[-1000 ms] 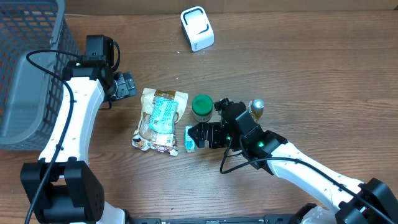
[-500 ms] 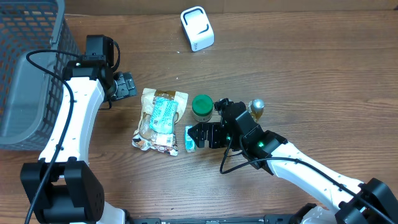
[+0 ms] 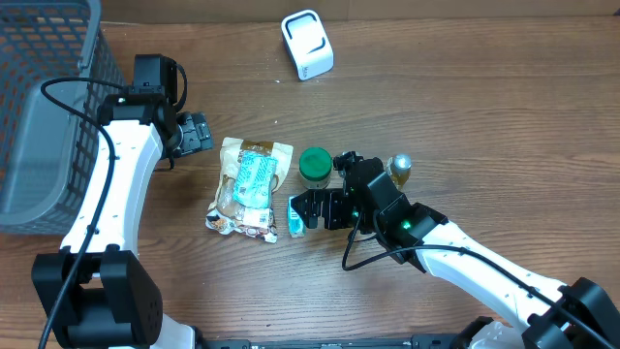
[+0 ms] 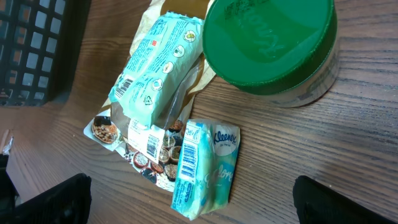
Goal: Scan the item barcode
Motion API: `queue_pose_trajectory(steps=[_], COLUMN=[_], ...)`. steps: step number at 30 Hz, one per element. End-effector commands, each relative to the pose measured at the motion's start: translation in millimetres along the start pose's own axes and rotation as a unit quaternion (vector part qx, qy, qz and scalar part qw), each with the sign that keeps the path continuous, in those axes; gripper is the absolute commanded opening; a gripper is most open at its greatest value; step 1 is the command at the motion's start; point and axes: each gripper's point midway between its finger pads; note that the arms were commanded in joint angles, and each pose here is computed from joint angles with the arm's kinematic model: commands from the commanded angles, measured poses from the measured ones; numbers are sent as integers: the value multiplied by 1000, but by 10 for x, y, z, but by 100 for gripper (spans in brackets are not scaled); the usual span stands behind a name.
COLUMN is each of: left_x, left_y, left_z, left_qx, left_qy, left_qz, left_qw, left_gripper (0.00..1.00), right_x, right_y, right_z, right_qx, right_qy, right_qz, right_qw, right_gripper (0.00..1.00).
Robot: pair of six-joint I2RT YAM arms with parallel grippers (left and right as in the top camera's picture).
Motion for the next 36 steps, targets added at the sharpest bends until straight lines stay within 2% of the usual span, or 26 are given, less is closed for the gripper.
queue_pose_trajectory(steps=[1,4,10,16,22,26,28,36], left_x=[-59,-59,-59,-59,-59,-59,-59,-59], left_y=[-20,-20,-20,-20,-20,-20,-20,-20], left_z=[-50,-50,-50,-50,-50,-50,-50,-50], left_qx=[4,4,4,4,4,4,4,4], left_qy=[-11,-11,-11,-11,-11,-11,-11,-11], left_qz=[8,8,8,8,8,8,8,8], left_qw=[1000,1000,1000,1000,1000,1000,1000,1000], left_gripper=[99,99,100,99,100,100,100,99], right_x=[-33,-56,-132,-437,-672,-684,-666,-553], right_y=[23,38,54,243,472,477,464,459], right_z=[-32,-37,-189,-613,-956,-943,-903,-620], right_qx=[-1,-2,37,78,78,78,79,57], right_qy=[-8,-10,30,59,59,59,65,100], right_qz=[-25,-43,-54,-77,-90,-90,-89,-75], right_qw=[1000,999,997,992,991,991,991,990], right_gripper=[100,99,97,94,95,96,100,100])
Point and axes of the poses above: each gripper's point midway between its finger pads, its own z axis out along the fingers, its own y axis along the line the jaws close on, x = y × z, and after that the axes turned 9 degrees about -z, right-handed
